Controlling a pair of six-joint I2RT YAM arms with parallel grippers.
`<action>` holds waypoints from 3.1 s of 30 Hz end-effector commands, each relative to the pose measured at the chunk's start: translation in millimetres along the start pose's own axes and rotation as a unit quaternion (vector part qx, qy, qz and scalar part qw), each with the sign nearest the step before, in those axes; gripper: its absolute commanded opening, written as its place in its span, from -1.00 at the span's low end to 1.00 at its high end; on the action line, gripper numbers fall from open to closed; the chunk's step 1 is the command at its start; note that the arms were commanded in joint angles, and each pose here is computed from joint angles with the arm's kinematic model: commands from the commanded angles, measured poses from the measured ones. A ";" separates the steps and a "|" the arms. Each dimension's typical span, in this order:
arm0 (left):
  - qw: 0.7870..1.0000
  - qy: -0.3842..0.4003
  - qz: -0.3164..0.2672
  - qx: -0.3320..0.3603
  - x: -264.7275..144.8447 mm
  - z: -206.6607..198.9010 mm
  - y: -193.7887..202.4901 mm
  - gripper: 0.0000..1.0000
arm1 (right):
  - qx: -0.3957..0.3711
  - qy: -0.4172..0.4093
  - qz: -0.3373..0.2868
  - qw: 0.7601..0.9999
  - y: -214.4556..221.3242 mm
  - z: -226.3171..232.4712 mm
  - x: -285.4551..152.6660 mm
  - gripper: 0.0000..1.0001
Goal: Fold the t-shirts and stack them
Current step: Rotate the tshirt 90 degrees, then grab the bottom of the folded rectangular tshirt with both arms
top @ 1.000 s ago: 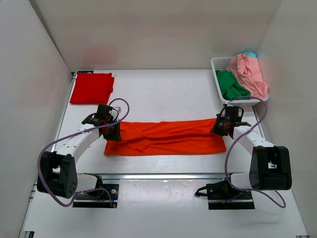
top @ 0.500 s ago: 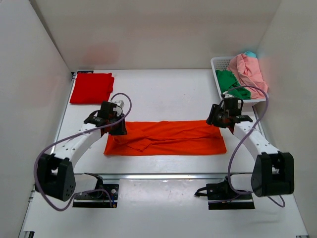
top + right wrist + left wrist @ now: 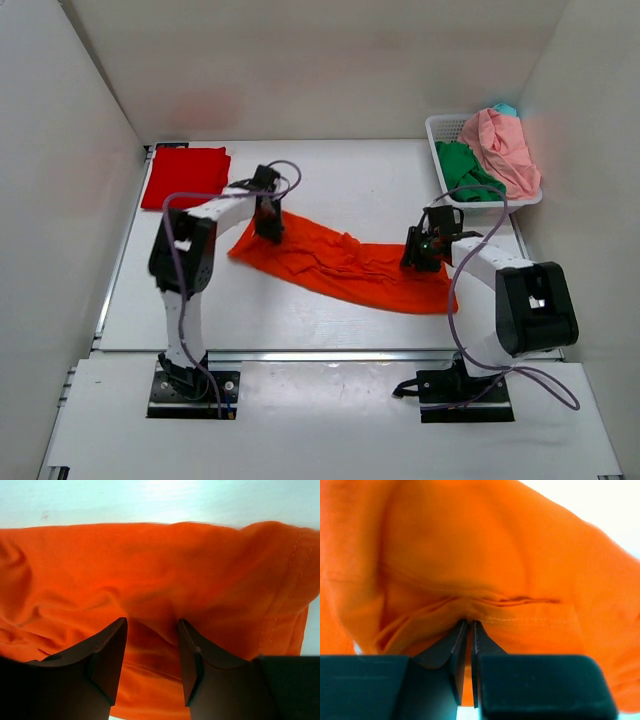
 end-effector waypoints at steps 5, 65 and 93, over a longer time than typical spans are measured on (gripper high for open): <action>0.999 0.012 -0.013 0.041 14.9 -37.5 -137.7 -0.58 | 0.051 0.000 0.079 0.996 89.9 30.3 -10.7 -0.13; 0.986 0.085 -0.143 0.004 -103.3 2.8 128.3 0.11 | -0.048 -0.176 -0.042 0.982 178.2 123.6 -52.7 0.13; 0.993 0.118 -0.021 0.012 -106.7 -9.1 229.5 0.03 | -0.052 -0.177 0.045 0.982 219.4 150.7 -47.9 -1.00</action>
Point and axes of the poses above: each gripper's point midway between its finger pads, its own x axis out along the fingers, its own z axis along the line the jaws close on, y = z × x, the point moved 7 cm from there along -x, back along the fingers, and after that the axes turned 8 degrees about x, right-handed, at the moved point
